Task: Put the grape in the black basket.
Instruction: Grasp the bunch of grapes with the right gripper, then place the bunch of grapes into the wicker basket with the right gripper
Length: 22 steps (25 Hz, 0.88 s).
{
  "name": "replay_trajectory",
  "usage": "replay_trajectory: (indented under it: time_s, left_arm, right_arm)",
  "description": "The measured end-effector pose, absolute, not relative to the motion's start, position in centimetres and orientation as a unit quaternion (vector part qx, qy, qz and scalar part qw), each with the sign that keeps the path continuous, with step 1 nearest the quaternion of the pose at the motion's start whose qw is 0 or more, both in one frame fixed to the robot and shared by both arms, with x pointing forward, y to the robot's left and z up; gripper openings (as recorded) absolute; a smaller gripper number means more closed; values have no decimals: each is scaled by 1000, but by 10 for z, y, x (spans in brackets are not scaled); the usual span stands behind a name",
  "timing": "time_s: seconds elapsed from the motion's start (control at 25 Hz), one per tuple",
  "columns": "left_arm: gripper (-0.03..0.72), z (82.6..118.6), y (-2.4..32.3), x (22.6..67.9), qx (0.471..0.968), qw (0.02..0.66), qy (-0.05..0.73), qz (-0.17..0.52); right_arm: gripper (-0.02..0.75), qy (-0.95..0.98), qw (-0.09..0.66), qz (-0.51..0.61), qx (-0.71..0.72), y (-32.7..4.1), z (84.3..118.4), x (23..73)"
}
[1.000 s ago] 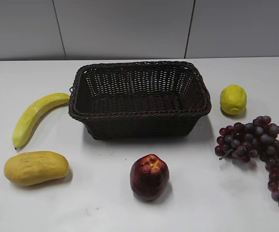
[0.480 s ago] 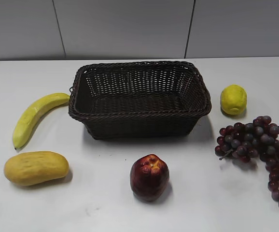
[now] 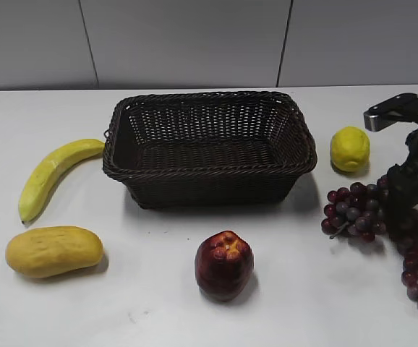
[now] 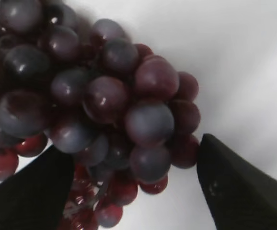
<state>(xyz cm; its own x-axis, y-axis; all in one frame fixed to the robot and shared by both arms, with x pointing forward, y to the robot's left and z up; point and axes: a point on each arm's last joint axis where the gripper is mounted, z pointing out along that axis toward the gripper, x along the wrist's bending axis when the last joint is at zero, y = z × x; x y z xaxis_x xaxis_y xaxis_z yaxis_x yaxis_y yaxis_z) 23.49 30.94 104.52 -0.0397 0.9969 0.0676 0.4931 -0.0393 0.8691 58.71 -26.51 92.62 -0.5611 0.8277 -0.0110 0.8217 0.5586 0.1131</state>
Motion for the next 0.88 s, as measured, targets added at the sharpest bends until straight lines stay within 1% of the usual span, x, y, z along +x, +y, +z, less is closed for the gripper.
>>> replay_trajectory:
  time_s: [0.2, 0.28, 0.32, 0.36, 0.44, 0.48, 0.6, 0.72, 0.76, 0.88]
  left_arm:
    - [235, 1045, 309, 235, 610, 328, 610, 384]
    - [235, 1045, 309, 235, 610, 328, 610, 384]
    - [235, 1045, 309, 235, 610, 328, 610, 384]
    - [235, 1045, 309, 235, 610, 328, 610, 384]
    - [235, 1045, 309, 235, 610, 328, 610, 384]
    - [235, 1045, 309, 235, 610, 328, 610, 384]
    - [235, 1045, 309, 235, 610, 328, 610, 384]
    - [235, 1045, 309, 235, 610, 328, 610, 384]
    - [235, 1045, 309, 235, 610, 328, 610, 384]
    - [235, 1045, 309, 235, 610, 328, 610, 384]
  right_arm:
    - [592, 909, 58, 36, 412, -266, 906, 597]
    - [575, 911, 68, 40, 405, -266, 903, 600]
    - [544, 911, 72, 42, 403, -266, 903, 601]
    - [491, 911, 76, 44, 402, -266, 903, 602]
    - [357, 911, 78, 45, 401, -266, 903, 602]
    - [346, 912, 79, 43, 400, -266, 903, 602]
    - [346, 911, 78, 45, 401, -266, 905, 602]
    - [342, 916, 79, 39, 393, -267, 913, 599]
    - [341, 917, 81, 38, 388, -268, 918, 598]
    - [341, 923, 101, 46, 367, -268, 947, 592]
